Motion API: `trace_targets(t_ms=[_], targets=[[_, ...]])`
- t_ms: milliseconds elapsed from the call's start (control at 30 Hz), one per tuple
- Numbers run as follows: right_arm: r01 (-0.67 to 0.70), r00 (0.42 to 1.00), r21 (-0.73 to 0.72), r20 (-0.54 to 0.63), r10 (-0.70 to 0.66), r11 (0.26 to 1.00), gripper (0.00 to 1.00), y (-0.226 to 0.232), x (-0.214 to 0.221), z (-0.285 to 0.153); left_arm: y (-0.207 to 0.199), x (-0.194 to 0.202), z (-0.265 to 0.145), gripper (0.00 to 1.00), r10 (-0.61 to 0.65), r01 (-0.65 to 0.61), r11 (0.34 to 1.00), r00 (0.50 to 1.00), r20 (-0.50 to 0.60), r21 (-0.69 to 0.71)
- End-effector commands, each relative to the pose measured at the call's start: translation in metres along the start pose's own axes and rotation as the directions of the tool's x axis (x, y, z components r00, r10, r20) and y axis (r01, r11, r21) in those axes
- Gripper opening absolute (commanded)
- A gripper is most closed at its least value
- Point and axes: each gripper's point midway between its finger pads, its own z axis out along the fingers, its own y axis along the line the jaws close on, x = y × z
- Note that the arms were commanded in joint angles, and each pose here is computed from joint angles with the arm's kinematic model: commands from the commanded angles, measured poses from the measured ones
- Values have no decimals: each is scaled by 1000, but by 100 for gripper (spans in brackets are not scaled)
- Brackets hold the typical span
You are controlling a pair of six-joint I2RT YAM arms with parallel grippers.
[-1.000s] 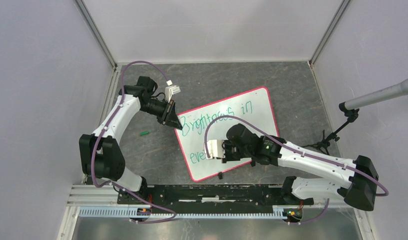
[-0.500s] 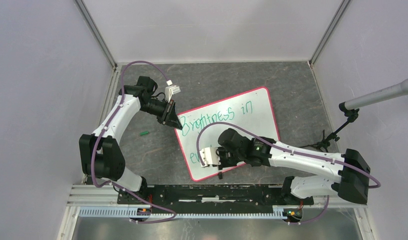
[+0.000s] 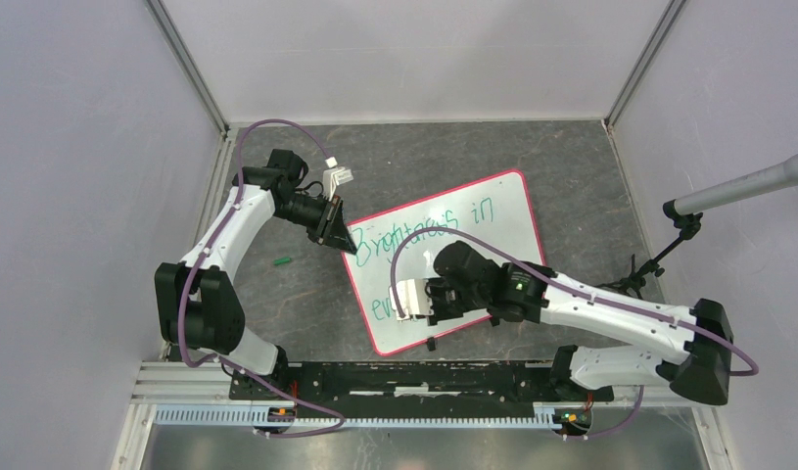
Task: Write a sentence on the whiteboard
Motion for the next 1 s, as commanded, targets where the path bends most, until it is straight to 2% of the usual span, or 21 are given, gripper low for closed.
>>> trace_targets(t_ms=[0,367,500,667,733,967], targets=[[2,1000,46,28,-4,999,0,-6,-2,-20,13,5,11,2,32,-34,998,998,-56,-49],[-105,994,163,30,102,981,0,-28,40,-53,13,4,11,2,39,-41,998,998,-53,-45],[-127,992,165,21,125,978,0,-24,59,-61,12,4,10,2,42,-44,998,998,-49,-47],[-135,989,170,-32,143,976,0,-20,79,-57,13,4,11,3,37,-39,998,998,-51,-43],[-150,984,212,-58,165,966,0,-25,88,-55,13,4,11,2,36,-38,998,998,-51,-44],[-178,983,279,2,185,944,0,-38,78,-57,13,4,11,2,32,-34,998,998,-53,-43]])
